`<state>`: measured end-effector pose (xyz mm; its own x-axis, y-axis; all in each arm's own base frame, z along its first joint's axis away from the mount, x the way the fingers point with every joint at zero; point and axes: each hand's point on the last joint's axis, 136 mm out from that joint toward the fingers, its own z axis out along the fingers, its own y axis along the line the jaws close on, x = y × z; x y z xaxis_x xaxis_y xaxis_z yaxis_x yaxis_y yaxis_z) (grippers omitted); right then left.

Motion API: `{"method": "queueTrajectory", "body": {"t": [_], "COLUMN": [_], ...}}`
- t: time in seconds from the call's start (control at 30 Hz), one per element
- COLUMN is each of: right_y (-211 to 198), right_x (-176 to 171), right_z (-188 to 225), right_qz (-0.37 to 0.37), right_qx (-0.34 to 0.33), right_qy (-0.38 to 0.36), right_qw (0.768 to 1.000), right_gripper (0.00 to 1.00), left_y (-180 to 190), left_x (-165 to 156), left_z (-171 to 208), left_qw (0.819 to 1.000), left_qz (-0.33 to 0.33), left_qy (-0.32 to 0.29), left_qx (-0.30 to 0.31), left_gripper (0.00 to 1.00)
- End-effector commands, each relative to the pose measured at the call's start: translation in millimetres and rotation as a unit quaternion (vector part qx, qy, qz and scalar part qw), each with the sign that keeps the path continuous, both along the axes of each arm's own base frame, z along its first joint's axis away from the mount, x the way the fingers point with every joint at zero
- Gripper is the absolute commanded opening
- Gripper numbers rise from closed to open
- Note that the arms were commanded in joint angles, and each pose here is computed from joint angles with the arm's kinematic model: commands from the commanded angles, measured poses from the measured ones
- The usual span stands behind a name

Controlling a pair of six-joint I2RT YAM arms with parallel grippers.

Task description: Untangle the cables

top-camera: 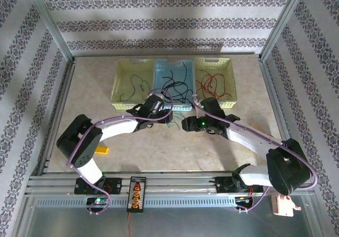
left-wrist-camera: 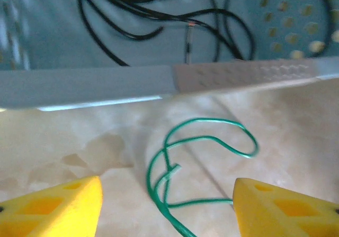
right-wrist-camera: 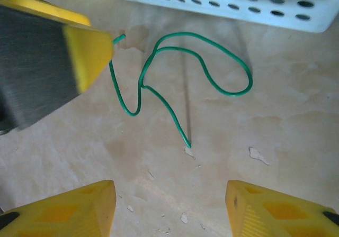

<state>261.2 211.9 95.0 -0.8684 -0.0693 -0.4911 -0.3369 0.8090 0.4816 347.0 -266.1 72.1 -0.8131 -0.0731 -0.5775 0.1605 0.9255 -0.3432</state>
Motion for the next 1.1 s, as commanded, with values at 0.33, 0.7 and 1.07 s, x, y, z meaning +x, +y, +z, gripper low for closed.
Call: {"method": "queueTrajectory", "body": {"t": [0.33, 0.7, 1.07], "right_y": [-15, -1, 27], "right_x": [-5, -13, -15], "right_z": [3, 10, 12], "right_qz": [-0.016, 0.026, 0.082], "right_qx": [0.0, 0.021, 0.05], "right_qy": [-0.005, -0.008, 0.009], "right_qw": [1.0, 0.999, 0.995], "right_gripper": [0.57, 0.57, 0.54], "left_y": [-11, -28, -55], "left_x": [1, -11, -28], "left_z": [-33, -15, 45], "left_qw": [0.998, 1.0, 0.987], "left_qz": [0.032, -0.013, -0.073], "left_qy": [0.033, 0.01, -0.033], "left_qx": [0.048, -0.009, -0.142], "left_gripper": [0.46, 0.0, 0.0]}}
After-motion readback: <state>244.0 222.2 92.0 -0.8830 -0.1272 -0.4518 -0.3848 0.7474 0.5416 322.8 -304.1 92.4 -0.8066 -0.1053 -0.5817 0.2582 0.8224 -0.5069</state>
